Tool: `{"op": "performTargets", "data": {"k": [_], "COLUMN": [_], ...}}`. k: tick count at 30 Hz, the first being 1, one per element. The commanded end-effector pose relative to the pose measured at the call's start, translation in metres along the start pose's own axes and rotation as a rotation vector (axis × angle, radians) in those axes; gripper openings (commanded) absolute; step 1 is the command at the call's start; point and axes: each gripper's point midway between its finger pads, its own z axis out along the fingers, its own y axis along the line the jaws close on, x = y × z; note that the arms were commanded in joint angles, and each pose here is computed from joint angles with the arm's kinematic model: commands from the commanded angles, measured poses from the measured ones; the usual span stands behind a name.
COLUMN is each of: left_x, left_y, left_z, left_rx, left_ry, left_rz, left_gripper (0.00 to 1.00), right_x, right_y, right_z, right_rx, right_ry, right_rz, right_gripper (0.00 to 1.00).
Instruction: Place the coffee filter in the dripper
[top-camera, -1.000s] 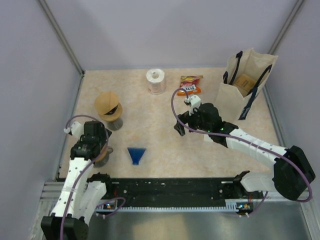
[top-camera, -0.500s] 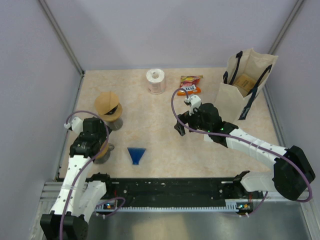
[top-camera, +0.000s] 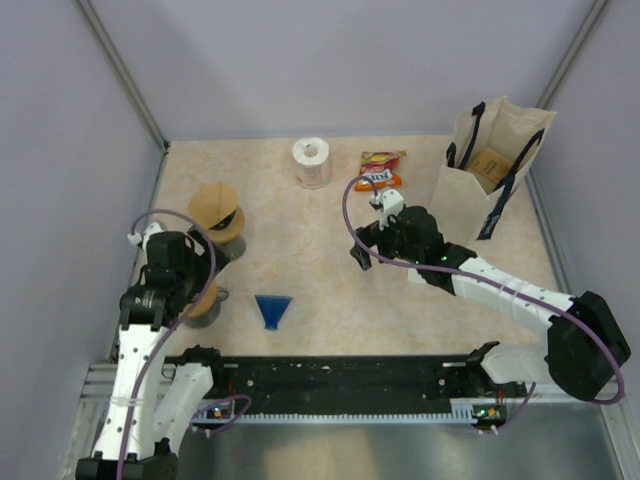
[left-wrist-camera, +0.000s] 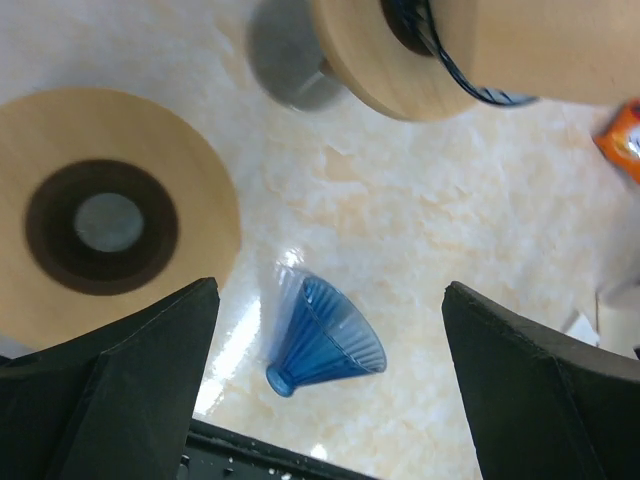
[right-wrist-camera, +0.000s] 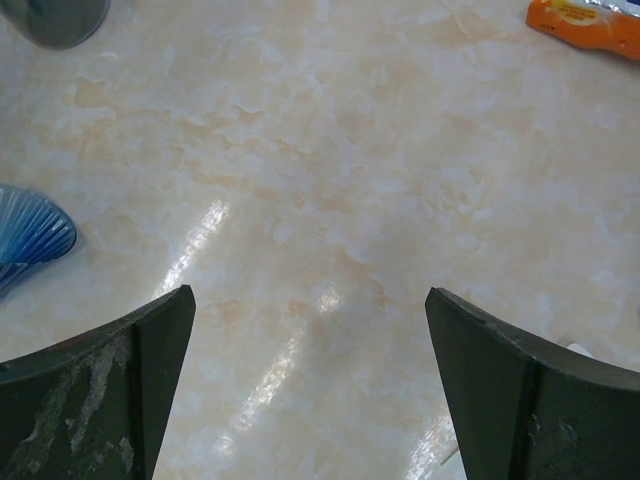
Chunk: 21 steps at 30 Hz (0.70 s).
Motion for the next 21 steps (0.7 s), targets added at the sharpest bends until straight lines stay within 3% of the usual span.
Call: {"op": "performTargets", "data": {"k": [1,6,21], "left_x": [0.025,0.056,0.106], "left_y": [-0.043,-0.045,-0.033], "left_z": [-0.006,-0.007,0.023], "left_rx": [0.200,0.163,-0.098], "left_ry": [0.191,0.339,0.421], "left_rz": [0.066,0.108,0.194], "left_gripper": [0.97,0.93,0.87], "right_x": [-0.033,-0.039,-0.043], "right_y": [-0.013,-0.031,-0.046], "right_z": [-0.004,-0.013,-0.033], "right_rx": [0.077,0.179,0.268], "right_ry": [-0.078,-0.117,-0.176], "right_rz": [0.002,0.007,-0.003], "right_gripper": [0.99,0.99,0.99]}}
